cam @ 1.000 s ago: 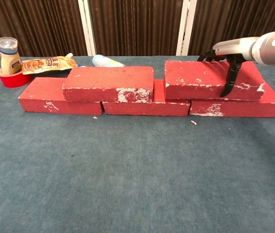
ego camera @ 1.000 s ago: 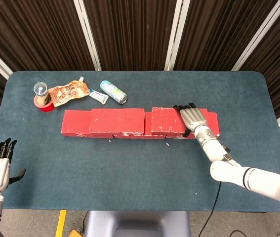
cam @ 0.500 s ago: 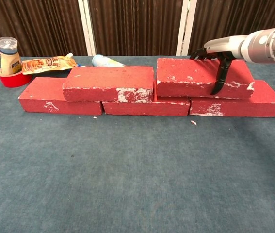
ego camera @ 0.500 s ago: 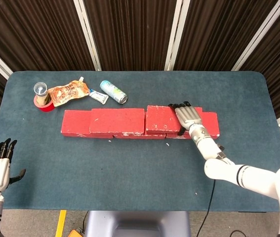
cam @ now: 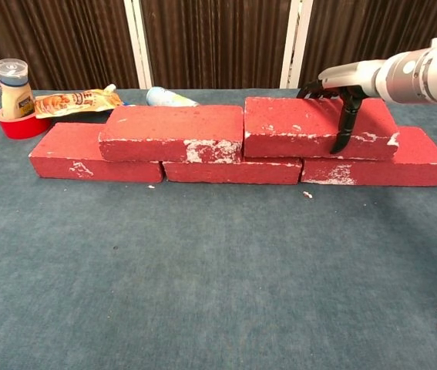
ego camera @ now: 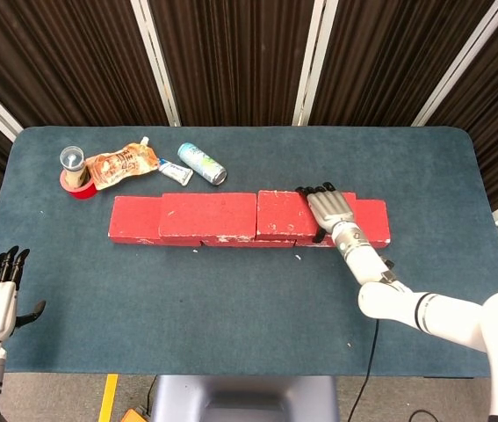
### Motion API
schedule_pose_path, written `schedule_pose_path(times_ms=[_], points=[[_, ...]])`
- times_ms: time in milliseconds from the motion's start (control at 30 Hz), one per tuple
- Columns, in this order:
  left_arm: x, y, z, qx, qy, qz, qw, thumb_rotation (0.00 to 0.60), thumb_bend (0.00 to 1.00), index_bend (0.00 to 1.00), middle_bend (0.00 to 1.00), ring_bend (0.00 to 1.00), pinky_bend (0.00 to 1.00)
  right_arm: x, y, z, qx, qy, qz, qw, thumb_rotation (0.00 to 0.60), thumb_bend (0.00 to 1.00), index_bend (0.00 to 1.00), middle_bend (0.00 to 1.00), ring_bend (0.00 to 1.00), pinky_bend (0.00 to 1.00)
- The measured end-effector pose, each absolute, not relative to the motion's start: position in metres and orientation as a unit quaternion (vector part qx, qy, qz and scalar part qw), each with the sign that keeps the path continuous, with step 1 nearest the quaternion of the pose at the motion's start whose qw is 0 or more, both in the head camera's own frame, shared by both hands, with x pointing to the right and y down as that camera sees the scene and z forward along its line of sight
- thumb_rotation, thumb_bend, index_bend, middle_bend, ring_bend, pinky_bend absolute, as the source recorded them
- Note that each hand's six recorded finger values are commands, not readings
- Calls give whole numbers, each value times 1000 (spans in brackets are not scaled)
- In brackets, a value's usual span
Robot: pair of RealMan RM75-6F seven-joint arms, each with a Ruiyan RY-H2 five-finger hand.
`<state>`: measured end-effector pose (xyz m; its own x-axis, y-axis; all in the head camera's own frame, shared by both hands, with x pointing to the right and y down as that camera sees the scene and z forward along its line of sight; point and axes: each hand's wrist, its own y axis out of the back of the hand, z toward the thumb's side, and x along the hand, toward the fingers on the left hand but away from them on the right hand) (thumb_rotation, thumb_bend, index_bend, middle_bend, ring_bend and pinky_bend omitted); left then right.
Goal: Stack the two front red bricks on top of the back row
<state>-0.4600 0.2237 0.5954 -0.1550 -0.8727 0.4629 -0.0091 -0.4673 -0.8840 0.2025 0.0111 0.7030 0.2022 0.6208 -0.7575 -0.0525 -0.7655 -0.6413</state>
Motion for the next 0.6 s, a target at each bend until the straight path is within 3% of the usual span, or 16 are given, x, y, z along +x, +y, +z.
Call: schedule_pose_path(times_ms=[600], points=[[-460, 224, 595, -559, 395, -650, 331, 600, 239, 0, 0, 0, 0, 198, 12, 705, -722, -193, 603, 279, 600, 126, 257, 316, 208, 0]])
